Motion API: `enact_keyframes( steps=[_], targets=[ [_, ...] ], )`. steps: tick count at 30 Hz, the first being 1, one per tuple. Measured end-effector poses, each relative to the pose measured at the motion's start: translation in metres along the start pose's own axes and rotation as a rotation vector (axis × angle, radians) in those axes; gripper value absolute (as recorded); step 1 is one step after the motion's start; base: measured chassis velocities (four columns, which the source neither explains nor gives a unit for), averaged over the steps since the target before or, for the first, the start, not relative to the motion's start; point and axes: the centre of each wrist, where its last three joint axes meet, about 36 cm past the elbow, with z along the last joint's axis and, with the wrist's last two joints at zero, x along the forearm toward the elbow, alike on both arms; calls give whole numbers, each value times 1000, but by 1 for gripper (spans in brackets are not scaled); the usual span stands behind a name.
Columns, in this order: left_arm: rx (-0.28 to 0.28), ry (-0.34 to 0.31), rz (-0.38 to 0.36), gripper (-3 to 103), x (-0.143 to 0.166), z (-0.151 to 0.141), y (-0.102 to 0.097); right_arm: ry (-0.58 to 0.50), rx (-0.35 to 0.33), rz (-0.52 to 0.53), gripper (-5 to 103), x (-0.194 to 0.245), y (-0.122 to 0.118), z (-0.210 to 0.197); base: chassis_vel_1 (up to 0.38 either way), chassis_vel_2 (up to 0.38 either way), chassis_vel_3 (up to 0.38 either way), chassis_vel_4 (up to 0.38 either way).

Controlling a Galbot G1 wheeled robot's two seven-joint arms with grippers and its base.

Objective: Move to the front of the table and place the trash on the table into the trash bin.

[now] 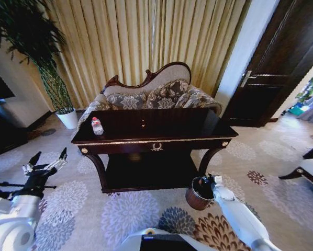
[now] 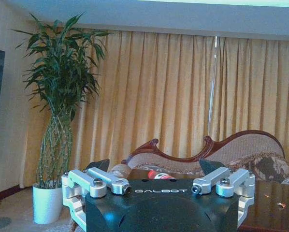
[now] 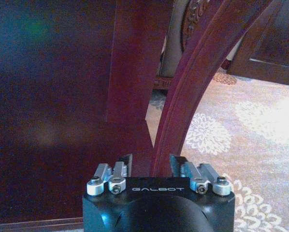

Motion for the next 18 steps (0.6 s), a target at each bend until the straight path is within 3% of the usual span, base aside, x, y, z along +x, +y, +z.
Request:
enact_keyframes(
  steps=[5, 8, 10, 12, 13, 18],
  targets=[
    [-1, -2, -1, 100, 0, 0, 0, -2, -2, 5, 70, 2, -3, 0, 0, 0, 0, 0],
    [-1, -2, -1, 100, 0, 0, 0, -2, -3, 5, 76, 2, -3, 0, 0, 0, 0, 0],
    [-1, -2, 1, 100, 0, -1, 0, -4, -4, 4, 91, 3, -3, 0, 0, 0, 0, 0],
    [-1, -2, 1, 100, 0, -1, 0, -6, -5, 4, 91, 3, -4, -1, 0, 0, 0, 0],
    [-1, -2, 2, 100, 0, -1, 0, -7, -5, 5, 99, 4, -4, -1, 0, 0, 0, 0],
    [0, -1, 2, 100, 1, 0, 0, -7, -7, 5, 100, 4, -4, -1, 0, 0, 0, 0]
  ],
)
